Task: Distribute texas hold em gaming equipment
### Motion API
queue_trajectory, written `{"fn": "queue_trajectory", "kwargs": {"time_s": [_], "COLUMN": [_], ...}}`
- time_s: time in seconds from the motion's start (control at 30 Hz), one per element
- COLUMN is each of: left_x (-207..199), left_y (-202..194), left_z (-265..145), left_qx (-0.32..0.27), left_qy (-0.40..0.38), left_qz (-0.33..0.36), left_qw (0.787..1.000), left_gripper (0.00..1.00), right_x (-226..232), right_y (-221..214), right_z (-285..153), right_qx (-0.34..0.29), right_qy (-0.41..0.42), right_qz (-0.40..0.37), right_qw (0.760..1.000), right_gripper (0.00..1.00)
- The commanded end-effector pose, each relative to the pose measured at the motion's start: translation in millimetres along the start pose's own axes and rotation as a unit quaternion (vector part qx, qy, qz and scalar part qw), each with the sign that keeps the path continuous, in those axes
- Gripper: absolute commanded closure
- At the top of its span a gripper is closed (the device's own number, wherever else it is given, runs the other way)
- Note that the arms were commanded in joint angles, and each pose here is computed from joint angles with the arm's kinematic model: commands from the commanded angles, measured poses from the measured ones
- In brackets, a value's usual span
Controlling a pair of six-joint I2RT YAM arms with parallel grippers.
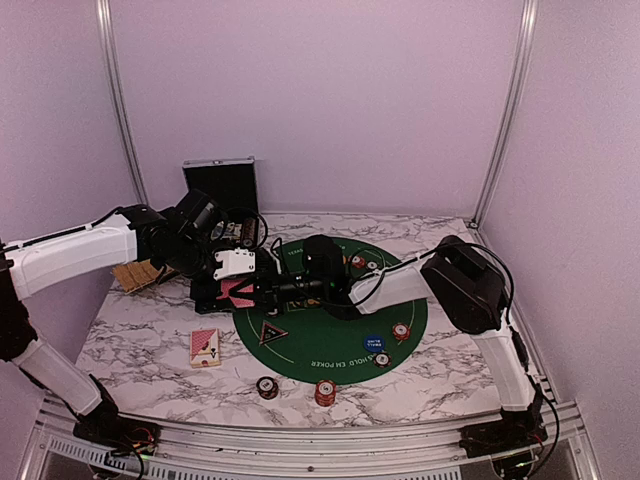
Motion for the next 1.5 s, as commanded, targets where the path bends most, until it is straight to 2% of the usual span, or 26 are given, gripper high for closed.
{"fn": "queue_trajectory", "kwargs": {"time_s": [0.0, 0.23, 0.63, 0.9, 1.17, 1.47], "left_x": [-0.9, -21.7, -9.9, -9.0, -2.4, 0.0], "left_y": [3.6, -2.9, 1.9, 1.5, 3.9, 7.3], "left_z": [-10.6, 4.2, 11.4, 8.0, 3.7, -3.3], "left_qx": [-0.022, -0.003, 0.004, 0.006, 0.009, -0.003], "left_qy": [0.012, -0.021, -0.008, 0.0, 0.015, 0.023], "left_qz": [0.012, 0.017, 0.013, 0.028, 0.033, 0.029], "left_qw": [1.0, 1.0, 1.0, 1.0, 0.999, 0.999], "left_gripper": [0.01, 0.01, 0.01, 0.18, 0.32, 0.36], "right_x": [17.3, 27.0, 27.5, 19.2, 11.1, 5.8], "right_y": [-3.7, -5.3, -10.7, -8.0, -4.7, -3.4], "right_z": [2.4, 3.4, 8.8, 7.1, 2.9, 1.7], "right_qx": [0.004, 0.011, 0.029, 0.024, 0.015, 0.007], "right_qy": [0.029, 0.049, 0.054, 0.04, 0.022, 0.01], "right_qz": [-0.023, -0.03, -0.034, -0.025, -0.023, -0.021], "right_qw": [0.999, 0.998, 0.998, 0.999, 0.999, 1.0], "right_gripper": [1.0, 1.0, 1.0, 1.0, 1.0, 1.0]}}
Point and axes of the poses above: each gripper's point midway between its finger pads, its own z axis out along the fingers, its own x axis along the line the jaws close on, y = z × x, the point moved 8 cm from there along -z, back along the fingers, and after that the axes turned 7 degrees about z, right-handed, at the moved point
